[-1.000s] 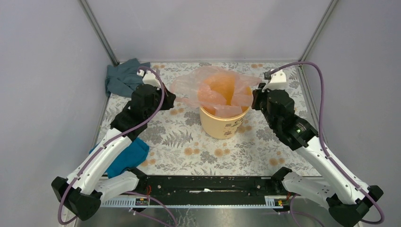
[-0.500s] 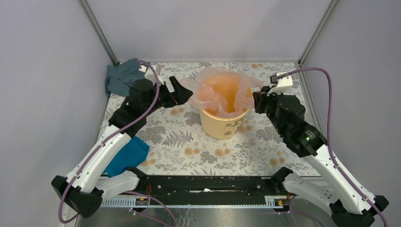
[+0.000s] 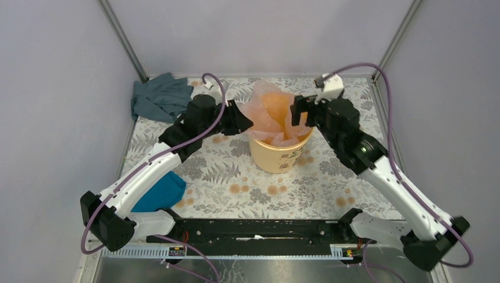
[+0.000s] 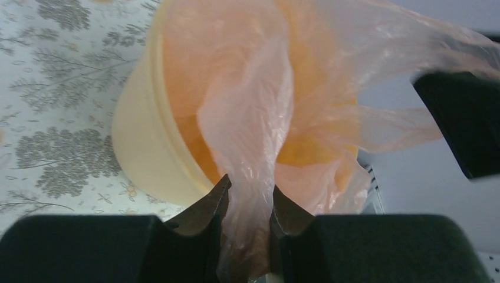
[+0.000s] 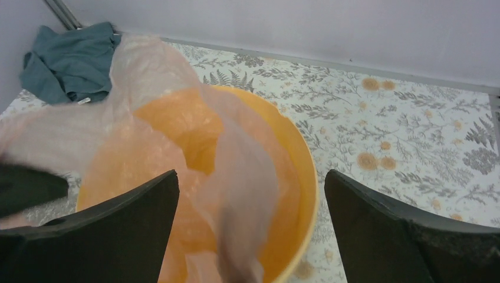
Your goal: Put the trash bags into the trash bin
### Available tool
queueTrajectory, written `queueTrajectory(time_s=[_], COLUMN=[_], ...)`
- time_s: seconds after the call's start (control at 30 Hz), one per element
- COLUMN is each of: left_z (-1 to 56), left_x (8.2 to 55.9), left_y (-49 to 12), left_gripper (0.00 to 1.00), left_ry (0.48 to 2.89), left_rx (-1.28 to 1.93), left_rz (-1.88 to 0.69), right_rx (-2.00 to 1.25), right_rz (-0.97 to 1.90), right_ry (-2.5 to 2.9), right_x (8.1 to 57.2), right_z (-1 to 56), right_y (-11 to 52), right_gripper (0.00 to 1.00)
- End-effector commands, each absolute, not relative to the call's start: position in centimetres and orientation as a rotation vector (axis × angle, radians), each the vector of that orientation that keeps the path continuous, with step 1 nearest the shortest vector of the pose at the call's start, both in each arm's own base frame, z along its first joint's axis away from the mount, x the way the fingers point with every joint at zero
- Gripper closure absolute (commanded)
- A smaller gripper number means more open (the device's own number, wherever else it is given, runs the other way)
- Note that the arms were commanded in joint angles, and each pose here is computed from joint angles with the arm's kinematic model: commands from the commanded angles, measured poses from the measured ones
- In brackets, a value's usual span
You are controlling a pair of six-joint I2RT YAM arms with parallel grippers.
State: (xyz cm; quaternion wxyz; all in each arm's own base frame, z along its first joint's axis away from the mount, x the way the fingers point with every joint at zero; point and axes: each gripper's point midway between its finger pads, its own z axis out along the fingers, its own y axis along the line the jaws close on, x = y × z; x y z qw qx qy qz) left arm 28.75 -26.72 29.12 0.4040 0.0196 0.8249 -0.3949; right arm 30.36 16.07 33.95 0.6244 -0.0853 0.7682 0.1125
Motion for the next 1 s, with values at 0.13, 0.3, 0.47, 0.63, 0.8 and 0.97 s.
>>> queueTrajectory(time_s=[0.13, 0.3, 0.47, 0.63, 0.8, 0.97], left_z=[31.1, 32.1, 33.0, 33.9, 34.3, 34.4], left_x=[29.6, 29.6, 28.7, 28.3, 28.0, 27.6], left_y=[-28.4, -27.6, -27.0, -26.8, -26.6, -26.5], left_gripper=[0.77, 0.79, 0.81, 0.84, 0.85, 0.89], left_ry=[1.989, 1.967, 1.945, 1.921, 1.915, 1.916], left_rx=[0.088, 0.098, 0.111, 0.109, 0.113, 0.114], left_rz=[-1.006, -0.959, -0.968, -0.987, -0.990, -1.000], right_rx=[-0.211, -0.133, -0.064, 0.003, 0.078, 0.149], right_rz=[0.294, 0.221, 0.262, 0.507, 0.652, 0.644], right_ry=[1.783, 1.914, 1.976, 1.962, 1.921, 1.912], right_x=[35.3, 33.3, 29.5, 28.0, 28.4, 29.4], right_z=[34.6, 32.6, 32.8, 31.9, 31.6, 30.3], right_y=[20.5, 17.9, 15.7, 18.0, 19.8, 19.8], right_gripper=[0.01, 0.00, 0.00, 0.01, 0.21, 0.55])
